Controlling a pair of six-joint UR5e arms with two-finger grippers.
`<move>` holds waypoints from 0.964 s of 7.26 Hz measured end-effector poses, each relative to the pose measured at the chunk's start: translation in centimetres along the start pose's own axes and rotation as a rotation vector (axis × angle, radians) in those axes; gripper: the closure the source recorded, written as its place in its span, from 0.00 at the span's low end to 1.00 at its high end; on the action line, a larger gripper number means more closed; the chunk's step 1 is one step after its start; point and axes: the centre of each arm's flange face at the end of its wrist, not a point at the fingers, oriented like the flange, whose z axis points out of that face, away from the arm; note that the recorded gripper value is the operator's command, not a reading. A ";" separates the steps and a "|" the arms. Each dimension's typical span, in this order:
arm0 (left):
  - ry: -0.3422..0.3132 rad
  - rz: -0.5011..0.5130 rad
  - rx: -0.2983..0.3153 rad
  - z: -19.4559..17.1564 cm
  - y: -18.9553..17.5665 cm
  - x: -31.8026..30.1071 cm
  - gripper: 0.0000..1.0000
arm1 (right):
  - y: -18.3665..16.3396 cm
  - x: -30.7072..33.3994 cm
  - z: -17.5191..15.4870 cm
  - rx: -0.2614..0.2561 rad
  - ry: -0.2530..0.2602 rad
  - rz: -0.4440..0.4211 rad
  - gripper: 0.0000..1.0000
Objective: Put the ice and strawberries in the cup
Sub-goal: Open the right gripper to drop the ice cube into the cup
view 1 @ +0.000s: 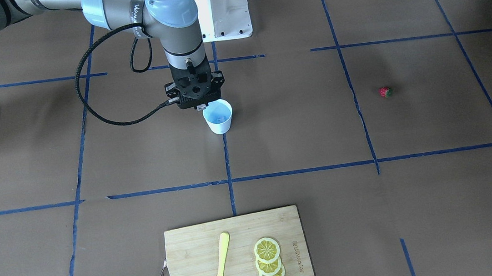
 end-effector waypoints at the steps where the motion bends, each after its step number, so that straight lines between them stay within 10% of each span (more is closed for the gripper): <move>1: 0.000 0.000 0.000 0.0 0.0 0.0 0.00 | 0.3 -0.5 0.6 -0.005 0.007 -0.006 0.99; 6: 0.000 0.000 0.000 0.1 0.1 -0.1 0.00 | 0.1 -2.7 1.7 0.003 -0.022 -0.030 0.95; 7: 0.000 0.000 0.000 0.1 0.1 -0.1 0.00 | 0.1 -3.0 1.6 0.004 -0.024 -0.031 0.79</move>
